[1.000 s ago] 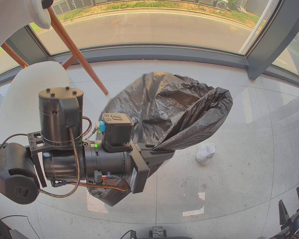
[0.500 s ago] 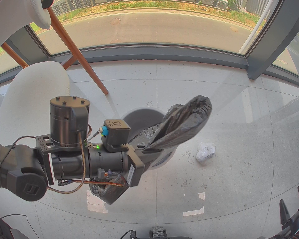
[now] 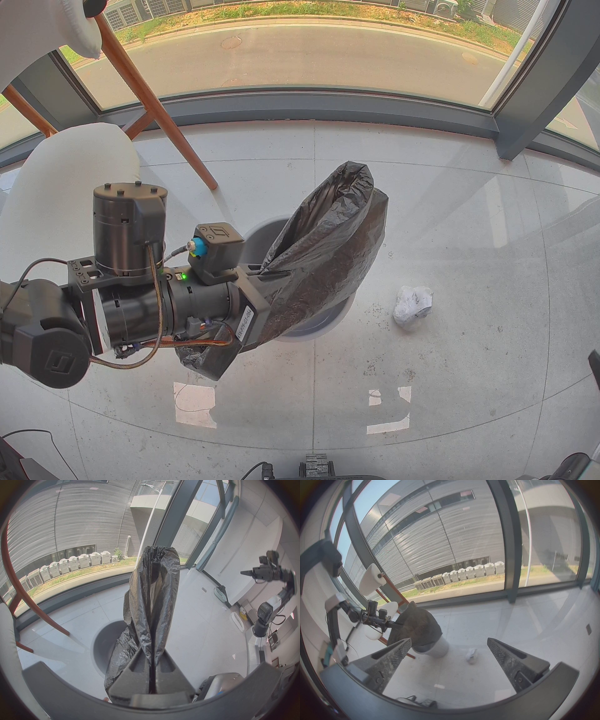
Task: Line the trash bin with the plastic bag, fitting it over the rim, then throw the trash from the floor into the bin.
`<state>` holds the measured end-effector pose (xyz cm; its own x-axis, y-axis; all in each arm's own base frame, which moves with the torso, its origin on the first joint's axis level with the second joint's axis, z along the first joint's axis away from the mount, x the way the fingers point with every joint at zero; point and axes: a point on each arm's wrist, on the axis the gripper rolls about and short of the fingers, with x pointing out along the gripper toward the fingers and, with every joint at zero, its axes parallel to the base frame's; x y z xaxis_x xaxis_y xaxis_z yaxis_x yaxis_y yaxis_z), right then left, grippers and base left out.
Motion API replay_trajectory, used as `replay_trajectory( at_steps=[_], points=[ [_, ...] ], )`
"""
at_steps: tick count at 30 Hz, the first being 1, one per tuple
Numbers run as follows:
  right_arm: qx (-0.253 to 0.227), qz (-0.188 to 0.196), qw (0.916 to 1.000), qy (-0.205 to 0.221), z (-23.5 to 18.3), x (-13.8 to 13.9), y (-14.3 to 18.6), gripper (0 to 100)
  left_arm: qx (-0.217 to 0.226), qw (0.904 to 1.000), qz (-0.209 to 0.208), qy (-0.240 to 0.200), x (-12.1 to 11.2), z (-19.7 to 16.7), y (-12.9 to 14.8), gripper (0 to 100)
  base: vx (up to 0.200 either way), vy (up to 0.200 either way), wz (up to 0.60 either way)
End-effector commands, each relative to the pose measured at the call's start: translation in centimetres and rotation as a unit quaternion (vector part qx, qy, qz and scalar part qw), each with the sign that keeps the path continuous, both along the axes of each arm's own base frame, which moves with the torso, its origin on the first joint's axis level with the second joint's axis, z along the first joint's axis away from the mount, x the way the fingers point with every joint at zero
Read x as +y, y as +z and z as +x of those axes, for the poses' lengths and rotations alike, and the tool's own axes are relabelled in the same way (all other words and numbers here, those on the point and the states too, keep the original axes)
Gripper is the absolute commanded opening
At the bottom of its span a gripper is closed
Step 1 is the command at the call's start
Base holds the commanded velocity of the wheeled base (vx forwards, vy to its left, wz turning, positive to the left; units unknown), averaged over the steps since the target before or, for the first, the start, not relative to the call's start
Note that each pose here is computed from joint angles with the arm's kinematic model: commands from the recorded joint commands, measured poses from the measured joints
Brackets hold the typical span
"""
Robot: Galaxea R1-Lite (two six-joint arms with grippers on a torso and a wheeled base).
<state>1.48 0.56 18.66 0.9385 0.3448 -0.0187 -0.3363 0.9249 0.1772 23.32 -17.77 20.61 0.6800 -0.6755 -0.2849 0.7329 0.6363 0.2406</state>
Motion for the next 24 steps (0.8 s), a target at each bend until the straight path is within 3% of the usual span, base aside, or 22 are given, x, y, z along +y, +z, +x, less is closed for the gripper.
replay_trajectory(
  at_steps=[1, 6, 13, 18, 24],
  points=[
    [0.142, 0.035, 0.9858, 0.083, 11.9, 7.1, 6.7, 100, -0.045, 0.9987, 0.018, 0.016, -0.1, 0.9, 1.2, 0, 0.000, 0.000, 0.00],
    [0.180, 0.054, 0.9785, 0.086, 15.2, 9.6, 7.0, 100, -0.045, 0.9985, 0.029, 0.014, -0.3, 1.2, 0.7, 0, 0.000, 0.000, 0.00],
    [0.242, 0.052, 0.9591, 0.137, 18.2, 16.1, 5.6, 100, -0.035, 0.9986, 0.034, 0.019, -0.4, 1.4, 0.1, 0, 0.000, 0.000, 0.00],
    [0.252, 0.036, 0.9573, 0.136, 19.4, 18.5, 4.7, 100, -0.034, 0.9983, 0.038, 0.029, -0.4, 1.4, -0.1, 0, 0.000, 0.000, 0.00],
    [0.241, 0.037, 0.9630, 0.116, 21.9, 20.9, 5.0, 100, -0.034, 0.9981, 0.039, 0.032, -0.4, 1.5, -0.1, 0, 0.000, 0.000, 0.00]
  ],
)
